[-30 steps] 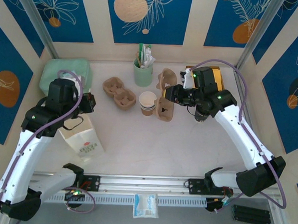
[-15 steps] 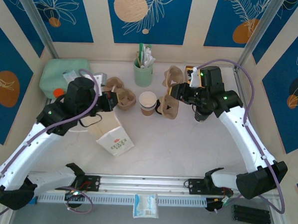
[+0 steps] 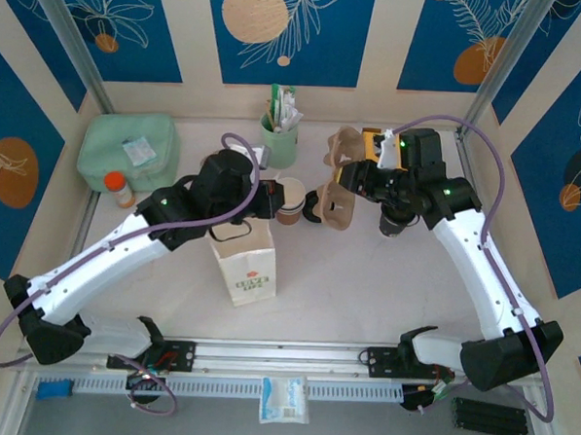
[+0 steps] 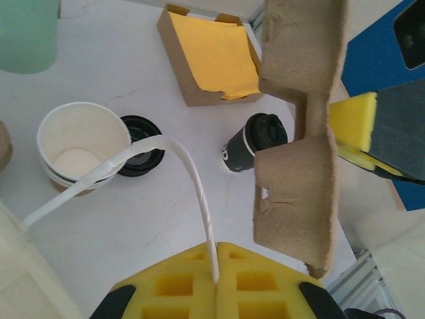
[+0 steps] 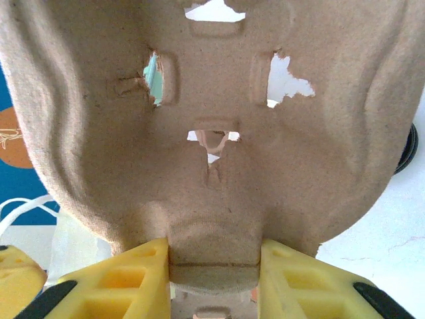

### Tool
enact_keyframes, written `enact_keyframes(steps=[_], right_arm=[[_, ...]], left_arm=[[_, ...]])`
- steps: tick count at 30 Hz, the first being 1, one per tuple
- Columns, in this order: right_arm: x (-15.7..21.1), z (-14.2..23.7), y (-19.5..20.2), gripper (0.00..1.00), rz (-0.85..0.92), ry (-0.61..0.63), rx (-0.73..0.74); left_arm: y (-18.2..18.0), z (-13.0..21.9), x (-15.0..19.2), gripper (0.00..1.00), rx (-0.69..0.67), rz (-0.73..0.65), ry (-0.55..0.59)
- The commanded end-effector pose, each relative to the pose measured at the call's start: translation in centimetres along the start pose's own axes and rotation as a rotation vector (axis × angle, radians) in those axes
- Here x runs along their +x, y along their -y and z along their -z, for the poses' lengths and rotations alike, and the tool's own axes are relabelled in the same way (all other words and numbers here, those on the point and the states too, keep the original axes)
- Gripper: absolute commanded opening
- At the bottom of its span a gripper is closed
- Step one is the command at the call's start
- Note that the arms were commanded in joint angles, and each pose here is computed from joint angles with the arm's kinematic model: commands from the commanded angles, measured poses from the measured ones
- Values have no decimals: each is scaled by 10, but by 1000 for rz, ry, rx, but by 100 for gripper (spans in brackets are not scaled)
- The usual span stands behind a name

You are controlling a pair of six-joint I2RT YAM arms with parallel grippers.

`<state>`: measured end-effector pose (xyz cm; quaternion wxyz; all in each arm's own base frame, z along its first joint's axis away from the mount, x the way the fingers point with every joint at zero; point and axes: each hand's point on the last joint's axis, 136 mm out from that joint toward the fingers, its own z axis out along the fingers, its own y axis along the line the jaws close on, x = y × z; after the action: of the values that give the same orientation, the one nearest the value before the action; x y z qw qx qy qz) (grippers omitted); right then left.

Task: Pack the takeout coffee

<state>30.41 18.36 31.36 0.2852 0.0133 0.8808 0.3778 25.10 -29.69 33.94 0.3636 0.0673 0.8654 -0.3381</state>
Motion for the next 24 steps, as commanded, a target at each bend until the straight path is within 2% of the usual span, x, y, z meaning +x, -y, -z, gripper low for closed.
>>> enact_keyframes(steps=[1,9,10,13,18,24], right_arm=[[4,7,-4,32,16,-9,-26],[2,8,-2,32,9,-7,-27],[3,7,-2,33,8,-8,-27],[3,8,-2,32,7,-7,-27],[1,11,-1,33,6,1,-25],[-3,21,0,33,5,24,-19]], left_arm=[[24,7,-22,0,58,16,74],[26,-6,-19,0,64,21,62],[26,-7,-18,3,66,21,60],[28,-12,-16,14,74,17,51],[37,-11,-22,41,107,-2,64],[51,3,-37,67,143,-50,100]])
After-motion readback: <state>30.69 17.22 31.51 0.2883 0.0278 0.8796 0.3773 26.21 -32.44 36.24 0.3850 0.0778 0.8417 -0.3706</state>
